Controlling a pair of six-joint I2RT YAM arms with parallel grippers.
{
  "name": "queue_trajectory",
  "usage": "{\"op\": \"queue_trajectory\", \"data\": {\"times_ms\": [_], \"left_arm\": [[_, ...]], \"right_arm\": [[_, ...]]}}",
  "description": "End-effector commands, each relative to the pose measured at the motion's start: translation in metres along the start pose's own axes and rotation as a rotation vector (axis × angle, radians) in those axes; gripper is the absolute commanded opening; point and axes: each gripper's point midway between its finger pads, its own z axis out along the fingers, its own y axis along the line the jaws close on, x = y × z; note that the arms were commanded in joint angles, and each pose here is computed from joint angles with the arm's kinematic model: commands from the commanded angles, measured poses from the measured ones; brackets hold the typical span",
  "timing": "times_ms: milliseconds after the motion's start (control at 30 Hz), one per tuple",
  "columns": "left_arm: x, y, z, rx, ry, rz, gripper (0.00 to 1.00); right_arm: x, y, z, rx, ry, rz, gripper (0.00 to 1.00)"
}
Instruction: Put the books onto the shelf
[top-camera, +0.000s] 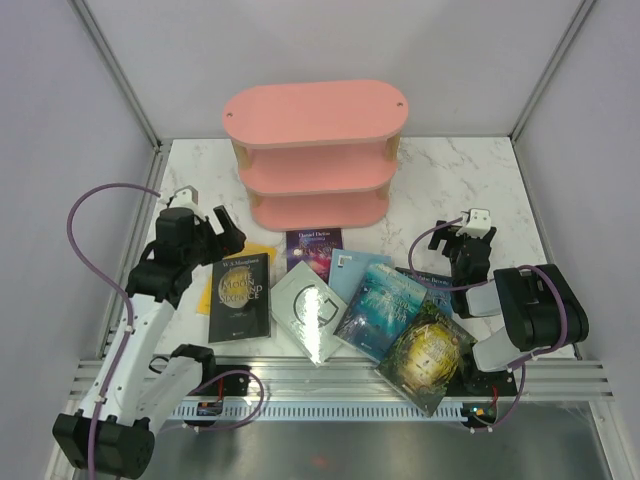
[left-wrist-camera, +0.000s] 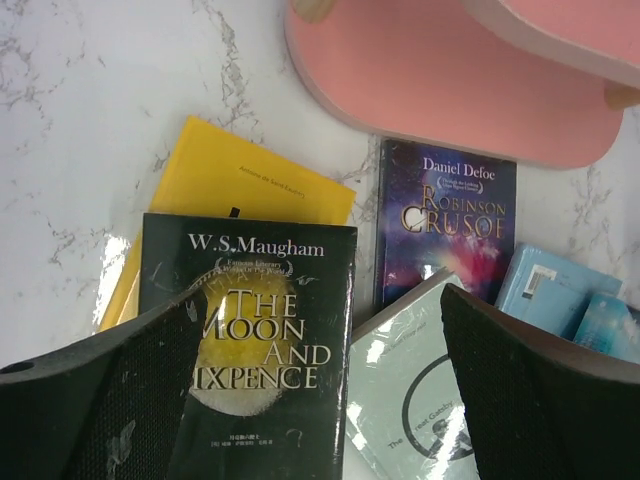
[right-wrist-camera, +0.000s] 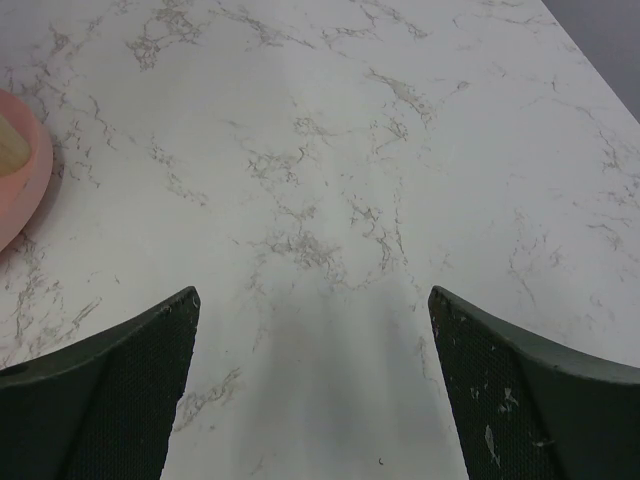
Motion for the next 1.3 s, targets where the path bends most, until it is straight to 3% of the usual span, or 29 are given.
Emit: {"op": "queue_trajectory", "data": {"times_ms": [0, 100, 333, 500, 800, 900, 933, 1000, 1033, 1067, 1167, 1267], "left_arm": [[-0.006, 0.003, -0.01, -0.07, -0.003, -0.145, 1.0], [-0.004, 0.005, -0.008, -0.089, 0.015, -0.172, 1.0], [0.028, 0.001, -0.01, -0.037, 0.18, -0.073, 1.0], [0.055, 0.007, -0.027, -0.051, 0.259, -0.112, 1.0], [0.052, 0.001, -0.037, -0.009, 0.281, -0.044, 1.0], [0.05, 0.01, -0.04, -0.065, 0.27, -0.054, 1.0], [0.053, 0.015, -0.041, -0.097, 0.278, -0.059, 1.0], [0.055, 0.019, -0.039, -0.124, 0.288, -0.066, 1.0], [0.055, 0.018, -0.038, -0.119, 0.292, -0.067, 1.0], [0.055, 0.017, -0.038, -0.117, 0.291, -0.066, 1.0], [0.056, 0.019, -0.037, -0.131, 0.291, -0.07, 1.0], [0.057, 0.017, -0.037, -0.128, 0.295, -0.074, 1.0]], "right_arm": [[-0.018, 0.005, 0.003, -0.023, -0.064, 0.017, 0.98], [-0.018, 0.005, 0.003, -0.023, -0.062, 0.015, 0.98], [-0.018, 0.005, 0.003, -0.023, -0.062, 0.015, 0.98], [-0.018, 0.005, 0.003, -0.023, -0.062, 0.015, 0.98], [-0.017, 0.006, 0.004, -0.024, -0.059, 0.017, 0.98], [-0.034, 0.01, 0.001, -0.045, -0.081, 0.017, 0.98], [-0.031, 0.01, 0.003, -0.046, -0.007, -0.008, 0.98], [-0.075, 0.016, -0.002, -0.056, -0.039, 0.059, 0.98], [-0.064, 0.026, -0.011, -0.095, 0.078, 0.051, 0.98], [-0.124, 0.038, -0.015, -0.13, -0.018, 0.074, 0.98], [-0.183, 0.087, -0.057, -0.246, -0.015, 0.082, 0.98], [-0.214, 0.148, -0.112, -0.525, 0.036, 0.246, 0.98]]}}
